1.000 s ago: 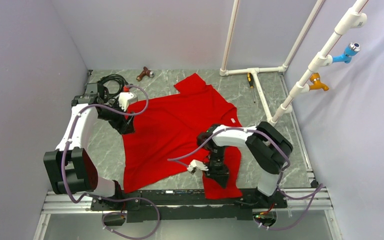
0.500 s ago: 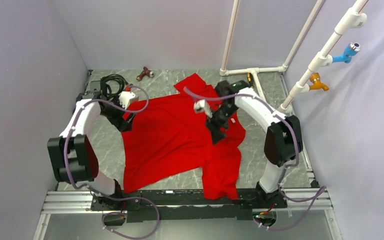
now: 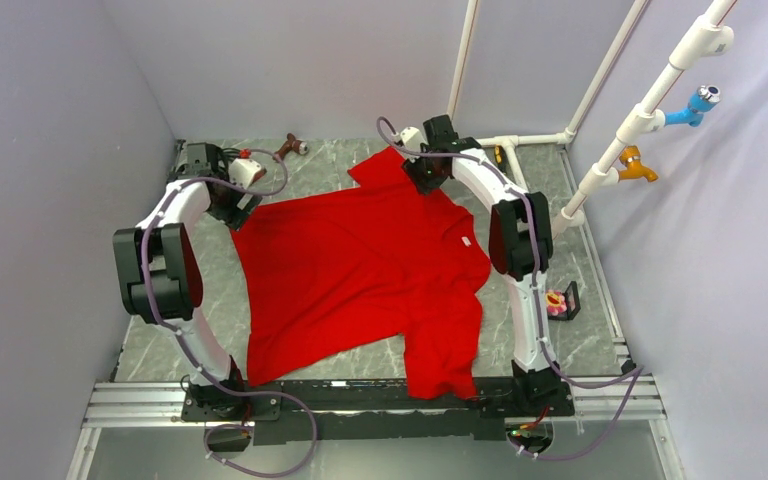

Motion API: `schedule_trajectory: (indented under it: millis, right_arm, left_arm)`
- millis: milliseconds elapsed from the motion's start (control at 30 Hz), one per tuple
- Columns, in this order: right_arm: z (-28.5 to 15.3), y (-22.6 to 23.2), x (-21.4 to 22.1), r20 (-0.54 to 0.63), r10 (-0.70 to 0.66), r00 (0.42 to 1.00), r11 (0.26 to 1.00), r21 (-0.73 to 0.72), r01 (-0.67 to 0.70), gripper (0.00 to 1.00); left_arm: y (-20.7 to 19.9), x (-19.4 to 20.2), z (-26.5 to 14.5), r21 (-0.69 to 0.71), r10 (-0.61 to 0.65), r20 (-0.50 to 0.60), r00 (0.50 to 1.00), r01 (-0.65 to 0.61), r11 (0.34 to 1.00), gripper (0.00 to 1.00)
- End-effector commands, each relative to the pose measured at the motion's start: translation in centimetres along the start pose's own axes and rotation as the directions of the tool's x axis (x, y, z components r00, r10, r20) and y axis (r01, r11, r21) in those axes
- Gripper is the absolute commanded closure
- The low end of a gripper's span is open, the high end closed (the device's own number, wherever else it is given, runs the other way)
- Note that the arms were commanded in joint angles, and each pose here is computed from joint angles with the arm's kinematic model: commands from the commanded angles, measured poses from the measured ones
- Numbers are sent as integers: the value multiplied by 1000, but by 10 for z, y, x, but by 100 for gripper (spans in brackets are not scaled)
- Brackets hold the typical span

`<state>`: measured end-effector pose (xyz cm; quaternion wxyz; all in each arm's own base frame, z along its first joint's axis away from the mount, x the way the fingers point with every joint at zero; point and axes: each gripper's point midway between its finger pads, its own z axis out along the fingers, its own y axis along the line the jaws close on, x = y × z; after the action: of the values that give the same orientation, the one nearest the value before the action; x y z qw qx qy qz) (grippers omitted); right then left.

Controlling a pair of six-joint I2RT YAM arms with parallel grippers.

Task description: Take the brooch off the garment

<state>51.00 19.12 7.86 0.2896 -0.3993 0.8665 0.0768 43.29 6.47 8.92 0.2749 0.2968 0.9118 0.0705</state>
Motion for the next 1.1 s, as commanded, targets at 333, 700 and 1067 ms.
schedule_trajectory:
  millis: [333, 700, 1067]
  right_arm:
    - [58, -73, -72, 206, -29, 978, 964, 266, -27, 64]
    - [106, -75, -31, 59, -165, 985, 931, 338, 136, 64]
    - [134, -102, -40, 31, -281, 959, 843, 487, 231, 63]
  left_arm:
    - [16, -9, 13, -45, 11, 9, 1000, -10, 999, 1]
    - [15, 16, 37, -58, 68, -81, 994, -73, 996, 0]
    - [33, 30, 56, -116, 69, -181, 981, -91, 989, 1]
